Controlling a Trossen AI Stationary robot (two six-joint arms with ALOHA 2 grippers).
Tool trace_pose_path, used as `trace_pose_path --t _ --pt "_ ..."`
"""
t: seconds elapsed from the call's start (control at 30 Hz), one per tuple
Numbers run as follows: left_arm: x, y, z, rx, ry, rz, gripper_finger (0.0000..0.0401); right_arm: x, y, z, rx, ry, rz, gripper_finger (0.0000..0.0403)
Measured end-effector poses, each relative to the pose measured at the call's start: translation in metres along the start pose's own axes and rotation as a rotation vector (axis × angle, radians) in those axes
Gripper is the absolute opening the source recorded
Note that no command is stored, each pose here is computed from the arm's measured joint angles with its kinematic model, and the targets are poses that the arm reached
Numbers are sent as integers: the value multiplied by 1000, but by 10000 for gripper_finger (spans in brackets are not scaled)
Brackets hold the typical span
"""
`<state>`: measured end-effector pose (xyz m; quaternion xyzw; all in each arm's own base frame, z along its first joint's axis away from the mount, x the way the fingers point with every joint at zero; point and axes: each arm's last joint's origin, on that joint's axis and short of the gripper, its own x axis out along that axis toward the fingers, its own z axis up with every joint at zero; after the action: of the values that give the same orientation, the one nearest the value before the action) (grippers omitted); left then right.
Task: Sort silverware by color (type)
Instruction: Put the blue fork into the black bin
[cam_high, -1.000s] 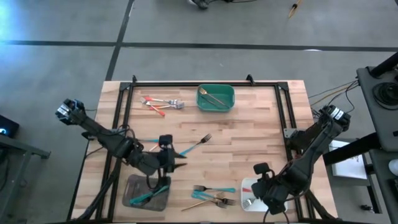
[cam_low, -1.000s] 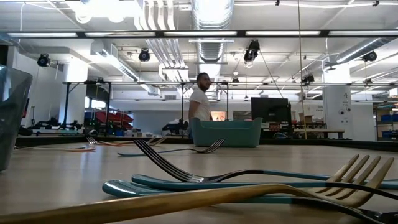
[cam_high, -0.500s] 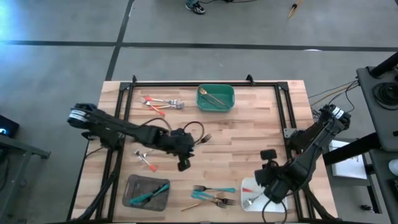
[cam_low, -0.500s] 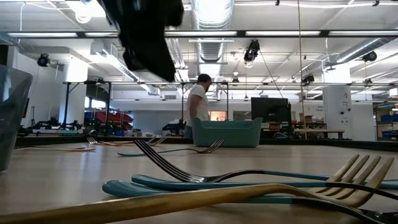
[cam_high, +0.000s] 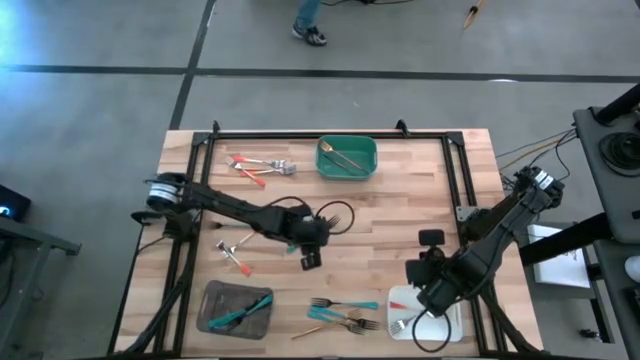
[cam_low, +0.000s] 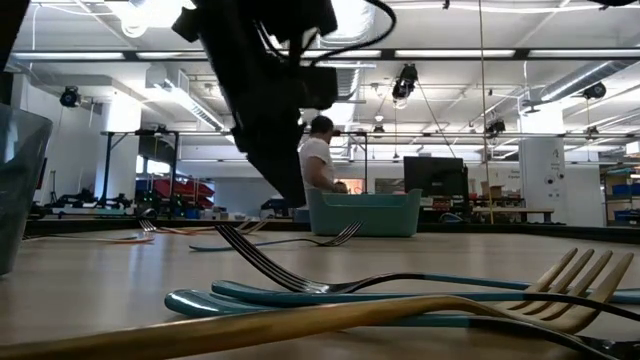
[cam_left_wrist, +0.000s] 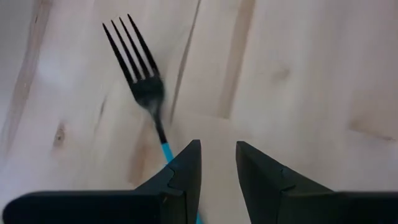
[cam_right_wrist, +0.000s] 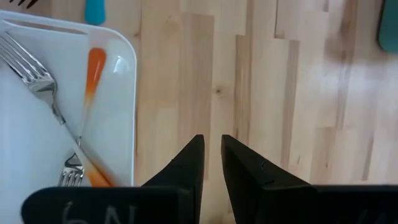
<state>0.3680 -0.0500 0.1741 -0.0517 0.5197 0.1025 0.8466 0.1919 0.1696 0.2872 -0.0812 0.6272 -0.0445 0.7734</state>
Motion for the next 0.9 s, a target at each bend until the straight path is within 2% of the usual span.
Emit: trace_pose_path --t 0.13,0.4,0.6,0.9 --pt "13 7 5 38 73 58 87 0 0 0 2 -1 -1 47" --pt "31 34 5 4 146 123 96 0 0 0 4 -10 -8 47" --pt "36 44 3 -38 189 39 97 0 0 1 5 -15 -13 47" --pt "35 45 5 -33 169 90 97 0 -1 1 38 -37 -37 47"
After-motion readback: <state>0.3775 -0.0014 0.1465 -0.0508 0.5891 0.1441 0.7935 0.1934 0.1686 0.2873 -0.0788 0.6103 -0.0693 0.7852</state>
